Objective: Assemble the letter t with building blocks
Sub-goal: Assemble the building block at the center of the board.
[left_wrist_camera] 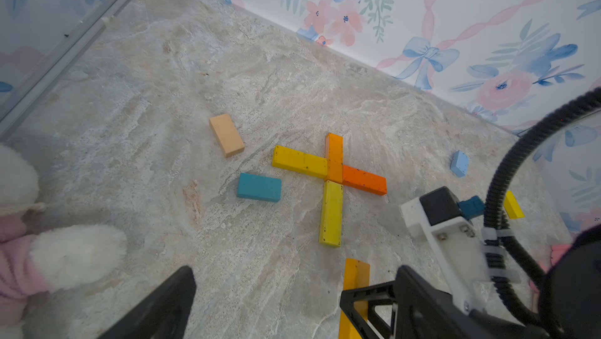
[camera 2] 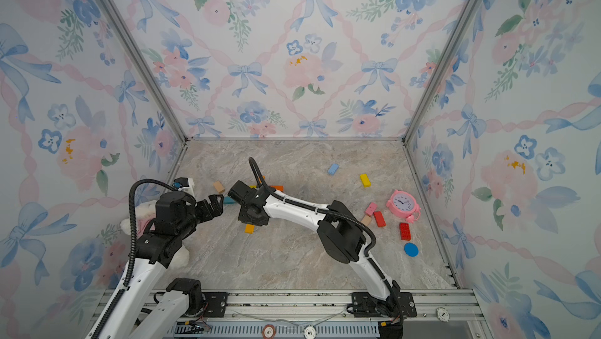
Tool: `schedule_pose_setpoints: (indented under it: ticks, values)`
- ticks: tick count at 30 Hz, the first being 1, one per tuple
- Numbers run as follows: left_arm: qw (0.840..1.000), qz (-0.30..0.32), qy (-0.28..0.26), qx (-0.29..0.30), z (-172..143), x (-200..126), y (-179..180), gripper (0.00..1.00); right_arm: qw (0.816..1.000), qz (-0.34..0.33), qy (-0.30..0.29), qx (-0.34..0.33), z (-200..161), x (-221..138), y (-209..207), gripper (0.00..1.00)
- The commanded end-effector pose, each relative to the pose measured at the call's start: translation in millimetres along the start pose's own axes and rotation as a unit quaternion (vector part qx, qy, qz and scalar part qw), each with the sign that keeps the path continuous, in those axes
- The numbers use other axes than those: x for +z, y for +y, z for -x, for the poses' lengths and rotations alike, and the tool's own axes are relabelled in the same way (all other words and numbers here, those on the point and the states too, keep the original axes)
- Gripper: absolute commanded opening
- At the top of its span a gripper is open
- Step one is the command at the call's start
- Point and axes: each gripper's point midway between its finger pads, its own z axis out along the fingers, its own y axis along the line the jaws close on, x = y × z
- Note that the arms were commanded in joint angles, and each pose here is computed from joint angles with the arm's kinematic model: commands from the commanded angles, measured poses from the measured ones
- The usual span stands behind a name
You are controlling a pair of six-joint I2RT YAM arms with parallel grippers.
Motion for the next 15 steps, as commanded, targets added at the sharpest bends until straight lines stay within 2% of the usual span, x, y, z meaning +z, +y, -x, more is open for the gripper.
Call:
schedule_pose_setpoints:
  ticks: [1, 15]
  values:
    - [1.000, 0.006, 0.000, -0.008, -1.3, -2.0, 3.7, 0.98, 1.000, -0.007, -0.001, 0.013, 1.3, 6.0, 1.4, 0.00]
    - [1.000, 0.010, -0.004, -0.009, -0.1, -3.1, 5.3, 0.98, 0.998, -0.062, 0.001, -0.019, 2.2, 26.4, -18.0, 0.00]
